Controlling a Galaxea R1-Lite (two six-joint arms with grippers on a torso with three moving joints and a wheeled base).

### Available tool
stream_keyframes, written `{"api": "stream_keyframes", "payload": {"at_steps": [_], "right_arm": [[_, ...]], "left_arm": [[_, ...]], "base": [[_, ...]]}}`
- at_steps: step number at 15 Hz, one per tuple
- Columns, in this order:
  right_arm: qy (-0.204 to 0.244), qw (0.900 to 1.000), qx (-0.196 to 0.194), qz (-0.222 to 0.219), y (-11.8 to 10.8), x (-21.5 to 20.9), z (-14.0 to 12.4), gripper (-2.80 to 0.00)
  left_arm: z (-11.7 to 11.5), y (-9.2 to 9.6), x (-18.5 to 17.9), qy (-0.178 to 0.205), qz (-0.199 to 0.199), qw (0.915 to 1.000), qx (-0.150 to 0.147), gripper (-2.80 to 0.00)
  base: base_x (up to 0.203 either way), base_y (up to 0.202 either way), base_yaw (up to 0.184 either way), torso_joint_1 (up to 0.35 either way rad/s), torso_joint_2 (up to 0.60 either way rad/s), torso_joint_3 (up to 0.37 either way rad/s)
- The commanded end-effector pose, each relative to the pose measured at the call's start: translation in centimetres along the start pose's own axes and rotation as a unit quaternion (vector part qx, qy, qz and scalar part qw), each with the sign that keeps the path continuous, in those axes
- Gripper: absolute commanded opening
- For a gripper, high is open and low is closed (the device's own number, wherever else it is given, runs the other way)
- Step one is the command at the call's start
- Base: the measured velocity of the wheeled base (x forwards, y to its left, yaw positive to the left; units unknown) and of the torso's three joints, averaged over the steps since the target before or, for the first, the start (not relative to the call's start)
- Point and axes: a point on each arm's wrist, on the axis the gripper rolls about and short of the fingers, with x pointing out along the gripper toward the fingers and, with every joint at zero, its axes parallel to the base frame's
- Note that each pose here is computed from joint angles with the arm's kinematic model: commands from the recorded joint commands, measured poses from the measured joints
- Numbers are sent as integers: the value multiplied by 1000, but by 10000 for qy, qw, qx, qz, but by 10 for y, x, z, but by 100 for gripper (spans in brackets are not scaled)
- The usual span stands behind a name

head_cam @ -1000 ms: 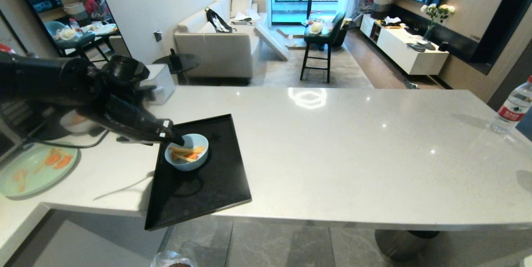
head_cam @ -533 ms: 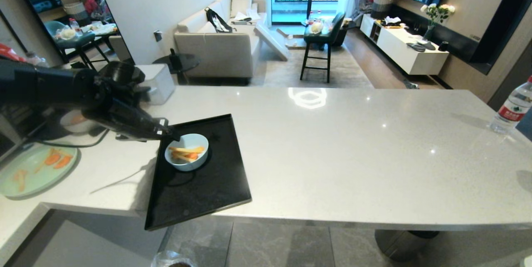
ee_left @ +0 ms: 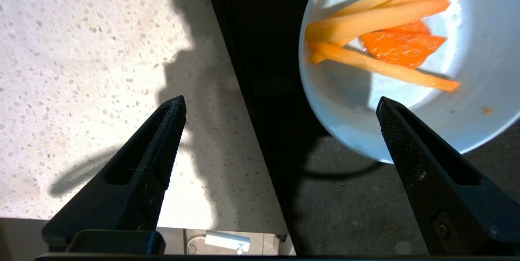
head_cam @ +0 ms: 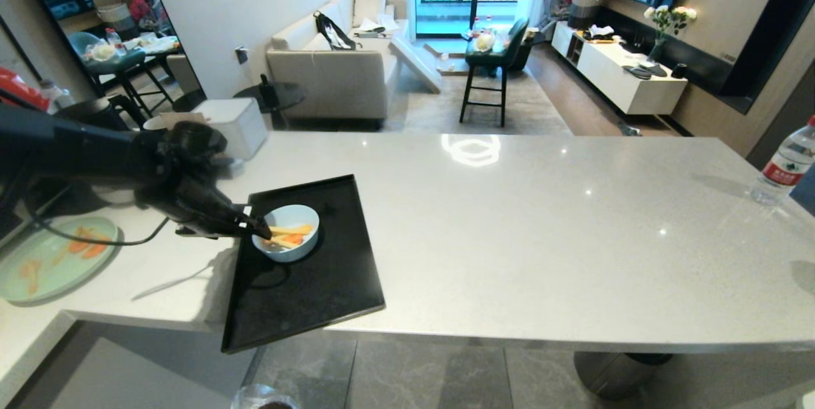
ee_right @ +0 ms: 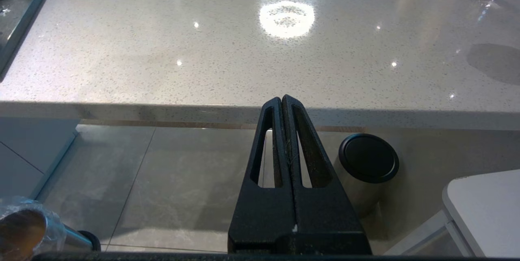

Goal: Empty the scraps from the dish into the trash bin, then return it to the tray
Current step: Pick up the bowl with leftover food

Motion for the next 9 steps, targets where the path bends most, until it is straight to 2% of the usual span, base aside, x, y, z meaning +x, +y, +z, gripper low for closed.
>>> {"api": "stream_keyframes", "payload": {"at_steps": [1, 9], "right_arm": [[-7, 10000, 0, 1, 0, 0, 0, -280], [-7, 10000, 0, 1, 0, 0, 0, -280]], "left_arm": [[-3, 0, 7, 83, -5, 10000, -8, 0], [-3, -6, 20, 96, -56, 9999, 67, 0]], "base": [[0, 0, 0, 0, 0, 0], [0, 0, 0, 0, 0, 0]]}}
